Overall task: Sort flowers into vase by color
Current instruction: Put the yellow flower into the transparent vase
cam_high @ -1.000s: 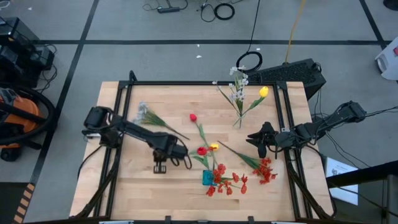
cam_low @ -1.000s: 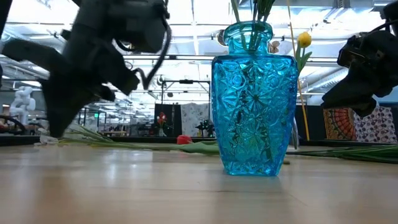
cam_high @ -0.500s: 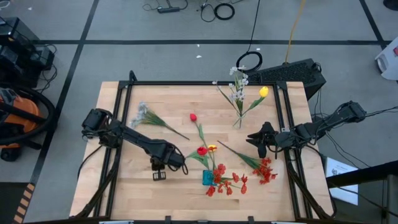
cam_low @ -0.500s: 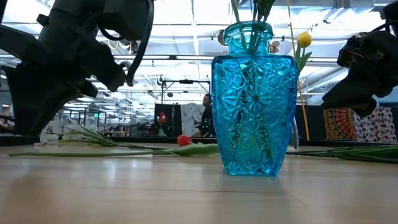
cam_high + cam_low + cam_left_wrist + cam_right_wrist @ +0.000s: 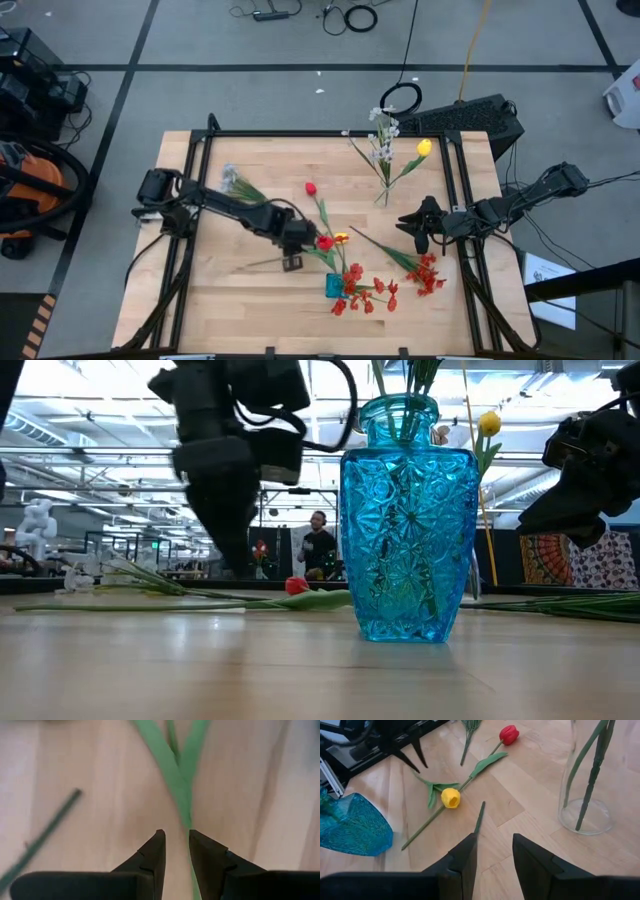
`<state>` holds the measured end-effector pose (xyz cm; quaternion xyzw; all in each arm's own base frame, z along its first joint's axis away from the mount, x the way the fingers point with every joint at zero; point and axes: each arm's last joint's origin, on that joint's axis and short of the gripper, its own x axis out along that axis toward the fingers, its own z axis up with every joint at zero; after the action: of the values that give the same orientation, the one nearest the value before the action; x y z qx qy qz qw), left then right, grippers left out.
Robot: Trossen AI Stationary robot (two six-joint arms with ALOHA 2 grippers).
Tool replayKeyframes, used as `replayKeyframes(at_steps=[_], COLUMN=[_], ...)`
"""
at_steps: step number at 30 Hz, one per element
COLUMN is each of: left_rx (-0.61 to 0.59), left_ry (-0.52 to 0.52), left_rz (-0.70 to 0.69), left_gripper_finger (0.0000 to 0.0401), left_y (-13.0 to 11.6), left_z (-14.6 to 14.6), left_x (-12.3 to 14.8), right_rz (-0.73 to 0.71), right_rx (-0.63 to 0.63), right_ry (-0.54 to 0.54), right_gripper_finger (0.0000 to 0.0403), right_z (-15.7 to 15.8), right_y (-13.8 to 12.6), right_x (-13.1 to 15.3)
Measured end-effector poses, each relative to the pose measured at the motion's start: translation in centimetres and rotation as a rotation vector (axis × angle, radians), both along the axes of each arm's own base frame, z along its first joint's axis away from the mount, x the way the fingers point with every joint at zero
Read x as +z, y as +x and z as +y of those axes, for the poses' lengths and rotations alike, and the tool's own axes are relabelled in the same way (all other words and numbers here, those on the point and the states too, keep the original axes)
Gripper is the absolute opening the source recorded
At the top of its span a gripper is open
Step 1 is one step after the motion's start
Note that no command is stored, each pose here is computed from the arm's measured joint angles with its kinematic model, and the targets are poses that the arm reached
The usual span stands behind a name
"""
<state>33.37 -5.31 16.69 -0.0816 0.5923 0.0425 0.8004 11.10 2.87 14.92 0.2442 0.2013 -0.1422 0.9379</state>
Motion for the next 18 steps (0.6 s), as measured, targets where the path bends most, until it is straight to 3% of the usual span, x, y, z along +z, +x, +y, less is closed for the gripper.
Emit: replayKeyframes(at_steps=[7, 18], left_rx=[0.016, 0.007], left_ry=[-0.05, -0.062], left_rz=[-0.094, -0.07], left_gripper_finger=[0.0093, 0.0093], left_y=[1.4, 2.1], left_z=[0.7, 0.5], left_x=[-0.4, -2.3], right_rz=[0.003, 0.021], right_rx=[0.0, 0.002], right_ry=[-0.001, -0.007], right_gripper_finger=[0.0116, 0.0116], right_z=[0.0, 0.0], right_y=[0.0, 0.1], right_x=[0.0, -0.2])
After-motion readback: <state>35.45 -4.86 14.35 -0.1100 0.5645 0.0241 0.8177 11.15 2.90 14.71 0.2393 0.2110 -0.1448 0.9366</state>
